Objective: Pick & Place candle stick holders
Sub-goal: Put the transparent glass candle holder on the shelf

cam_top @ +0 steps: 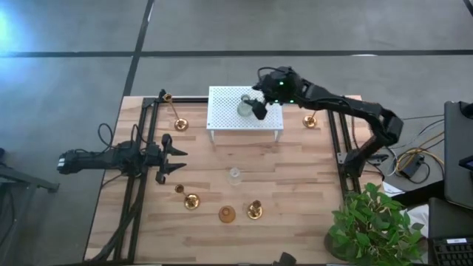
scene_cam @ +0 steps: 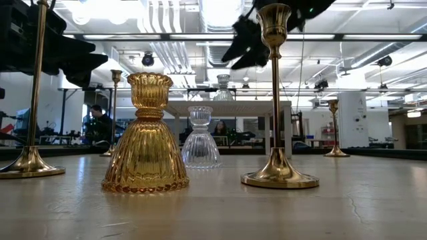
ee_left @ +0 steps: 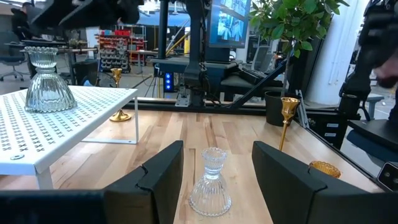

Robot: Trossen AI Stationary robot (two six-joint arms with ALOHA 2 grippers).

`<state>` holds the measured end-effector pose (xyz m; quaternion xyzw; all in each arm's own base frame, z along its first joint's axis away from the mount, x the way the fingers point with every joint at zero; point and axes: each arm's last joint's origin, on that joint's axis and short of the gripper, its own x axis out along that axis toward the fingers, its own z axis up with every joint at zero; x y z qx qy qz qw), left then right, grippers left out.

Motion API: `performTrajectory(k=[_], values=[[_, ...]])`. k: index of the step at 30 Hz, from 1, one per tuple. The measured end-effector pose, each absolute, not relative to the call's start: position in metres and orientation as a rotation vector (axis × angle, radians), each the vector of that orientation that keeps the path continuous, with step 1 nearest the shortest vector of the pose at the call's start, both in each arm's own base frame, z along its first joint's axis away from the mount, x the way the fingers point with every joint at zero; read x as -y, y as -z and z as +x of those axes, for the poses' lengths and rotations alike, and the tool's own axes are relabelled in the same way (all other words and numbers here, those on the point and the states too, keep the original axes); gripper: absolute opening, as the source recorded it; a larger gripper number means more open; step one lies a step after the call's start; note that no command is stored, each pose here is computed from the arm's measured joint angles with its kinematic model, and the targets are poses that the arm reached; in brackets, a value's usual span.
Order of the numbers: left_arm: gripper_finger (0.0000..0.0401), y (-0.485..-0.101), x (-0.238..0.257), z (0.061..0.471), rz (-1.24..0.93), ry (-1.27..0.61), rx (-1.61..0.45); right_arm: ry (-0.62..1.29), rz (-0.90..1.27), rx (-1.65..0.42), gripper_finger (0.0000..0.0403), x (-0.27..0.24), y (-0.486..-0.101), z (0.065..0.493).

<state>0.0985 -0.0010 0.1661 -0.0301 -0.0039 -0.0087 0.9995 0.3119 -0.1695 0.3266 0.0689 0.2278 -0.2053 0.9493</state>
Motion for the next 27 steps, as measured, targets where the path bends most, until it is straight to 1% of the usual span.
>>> performTrajectory(k=[9,16,19,22,27], values=[[0.0197,-0.166,0.001,0.099,-0.06,0.018,0.008,0.41,0.106,-0.388,0.0327,0.131,-0.389,0.249],[0.0197,-0.166,0.001,0.099,-0.06,0.017,0.008,0.366,0.051,-0.224,0.0326,0.096,-0.43,0.206],[0.0197,-0.166,0.001,0.099,-0.06,0.017,0.008,0.337,0.063,-0.174,0.0326,0.085,-0.438,0.196],[0.0197,-0.166,0.001,0.099,-0.06,0.018,0.008,0.267,0.099,-0.151,0.0326,0.075,-0.442,0.192],[0.0197,-0.166,0.001,0.099,-0.06,0.018,0.008,0.168,0.13,-0.21,0.0326,0.062,-0.436,0.196]])
